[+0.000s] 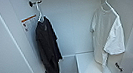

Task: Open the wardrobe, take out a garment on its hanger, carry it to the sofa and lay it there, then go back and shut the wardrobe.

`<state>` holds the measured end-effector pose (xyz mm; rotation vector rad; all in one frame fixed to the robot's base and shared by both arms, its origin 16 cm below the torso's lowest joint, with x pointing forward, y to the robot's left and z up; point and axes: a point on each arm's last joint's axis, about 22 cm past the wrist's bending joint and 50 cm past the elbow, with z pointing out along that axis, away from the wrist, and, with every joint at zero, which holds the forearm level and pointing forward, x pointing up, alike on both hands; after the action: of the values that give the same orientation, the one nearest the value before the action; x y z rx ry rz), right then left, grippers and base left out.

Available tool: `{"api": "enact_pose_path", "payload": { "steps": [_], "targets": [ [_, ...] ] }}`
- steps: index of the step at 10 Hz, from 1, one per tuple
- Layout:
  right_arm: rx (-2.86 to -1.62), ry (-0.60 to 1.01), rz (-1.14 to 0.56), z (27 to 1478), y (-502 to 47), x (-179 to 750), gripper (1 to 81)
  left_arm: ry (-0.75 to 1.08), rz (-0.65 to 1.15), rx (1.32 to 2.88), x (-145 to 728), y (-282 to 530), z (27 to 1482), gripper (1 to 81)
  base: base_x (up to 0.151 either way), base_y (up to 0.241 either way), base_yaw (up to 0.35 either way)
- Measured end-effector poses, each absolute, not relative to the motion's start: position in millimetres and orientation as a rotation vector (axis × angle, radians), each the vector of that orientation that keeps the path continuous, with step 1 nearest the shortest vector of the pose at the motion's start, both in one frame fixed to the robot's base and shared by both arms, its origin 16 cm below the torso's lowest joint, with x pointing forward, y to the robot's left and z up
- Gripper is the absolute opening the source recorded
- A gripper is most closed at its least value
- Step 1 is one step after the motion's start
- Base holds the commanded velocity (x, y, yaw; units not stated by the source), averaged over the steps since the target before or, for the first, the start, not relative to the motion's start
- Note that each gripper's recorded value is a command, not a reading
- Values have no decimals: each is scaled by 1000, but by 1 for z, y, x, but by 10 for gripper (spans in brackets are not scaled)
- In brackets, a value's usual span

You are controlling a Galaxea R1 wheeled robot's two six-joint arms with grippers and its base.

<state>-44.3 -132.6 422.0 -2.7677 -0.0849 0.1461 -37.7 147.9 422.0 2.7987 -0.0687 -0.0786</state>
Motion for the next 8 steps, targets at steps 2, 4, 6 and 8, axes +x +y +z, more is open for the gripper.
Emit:
{"api": "enact_pose_path", "payload": {
  "steps": [2, 4, 6, 8],
  "targets": [
    [-2769, -92, 143, 422, -133, -43, 811, -68, -76, 2795, -37, 145, 422, 811, 44, 0, 0],
    [-2771, -93, 132, 421, -133, -36, 811, -68, -70, 2794, -33, 145, 422, 811, 0, 0, 0],
    [-2771, -92, 133, 421, -134, -37, 811, -67, -76, 2800, -38, 150, 422, 811, 0, 0, 0],
    [-2771, -95, 130, 421, -133, -34, 811, -35, -60, 2801, -33, 155, 421, 811, 0, 0, 0]
  ]
}}
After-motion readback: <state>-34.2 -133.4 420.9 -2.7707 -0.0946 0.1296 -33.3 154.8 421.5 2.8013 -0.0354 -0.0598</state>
